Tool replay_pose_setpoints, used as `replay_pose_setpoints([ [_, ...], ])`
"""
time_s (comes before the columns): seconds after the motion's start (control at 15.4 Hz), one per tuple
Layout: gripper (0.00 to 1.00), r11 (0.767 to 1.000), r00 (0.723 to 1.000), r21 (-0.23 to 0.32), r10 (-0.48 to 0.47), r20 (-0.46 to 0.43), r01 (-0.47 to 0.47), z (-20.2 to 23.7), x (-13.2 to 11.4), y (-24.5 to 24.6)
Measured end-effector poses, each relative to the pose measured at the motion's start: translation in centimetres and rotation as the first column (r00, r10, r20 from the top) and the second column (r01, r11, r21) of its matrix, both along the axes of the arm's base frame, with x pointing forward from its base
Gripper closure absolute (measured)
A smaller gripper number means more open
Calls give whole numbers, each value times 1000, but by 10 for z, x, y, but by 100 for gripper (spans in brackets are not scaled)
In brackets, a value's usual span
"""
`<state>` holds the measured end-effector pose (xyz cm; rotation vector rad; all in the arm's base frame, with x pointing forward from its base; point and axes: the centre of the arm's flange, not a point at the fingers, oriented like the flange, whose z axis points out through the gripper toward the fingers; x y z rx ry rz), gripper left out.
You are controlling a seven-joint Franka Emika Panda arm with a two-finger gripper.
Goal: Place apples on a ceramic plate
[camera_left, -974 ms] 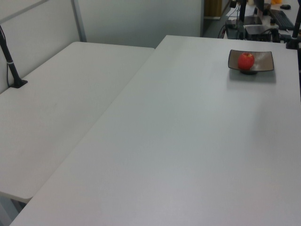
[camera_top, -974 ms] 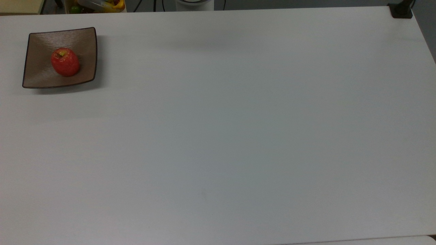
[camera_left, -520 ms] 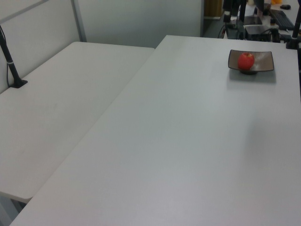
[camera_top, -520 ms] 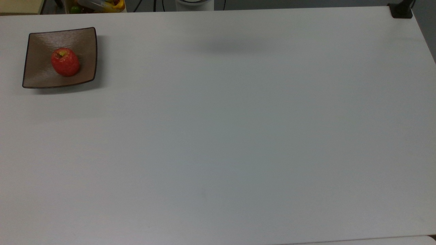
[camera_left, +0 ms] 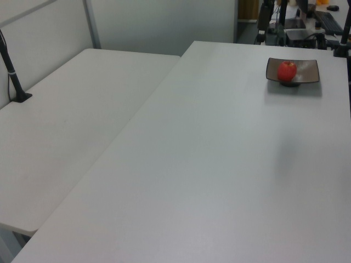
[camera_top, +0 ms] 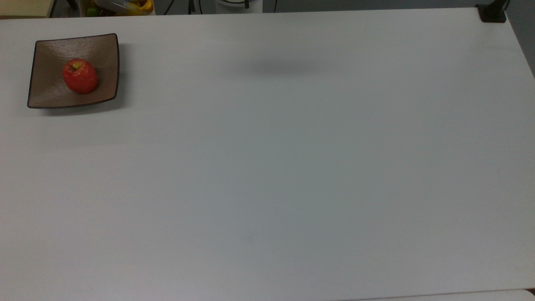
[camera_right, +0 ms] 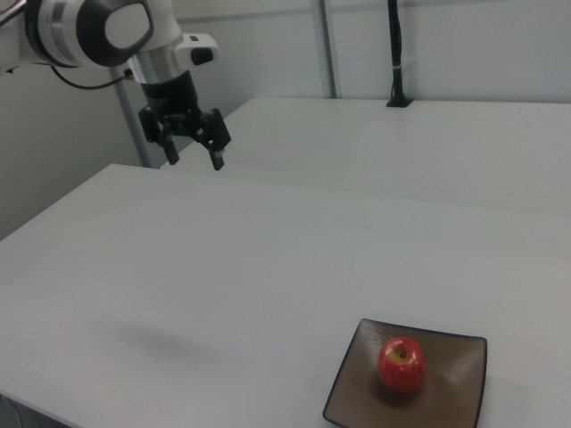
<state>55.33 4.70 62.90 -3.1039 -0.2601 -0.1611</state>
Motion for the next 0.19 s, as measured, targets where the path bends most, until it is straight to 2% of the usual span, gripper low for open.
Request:
replay_pose_setpoints([
  [0.19,0,1000,1000,-1,3,11,-3,2,1,-16],
])
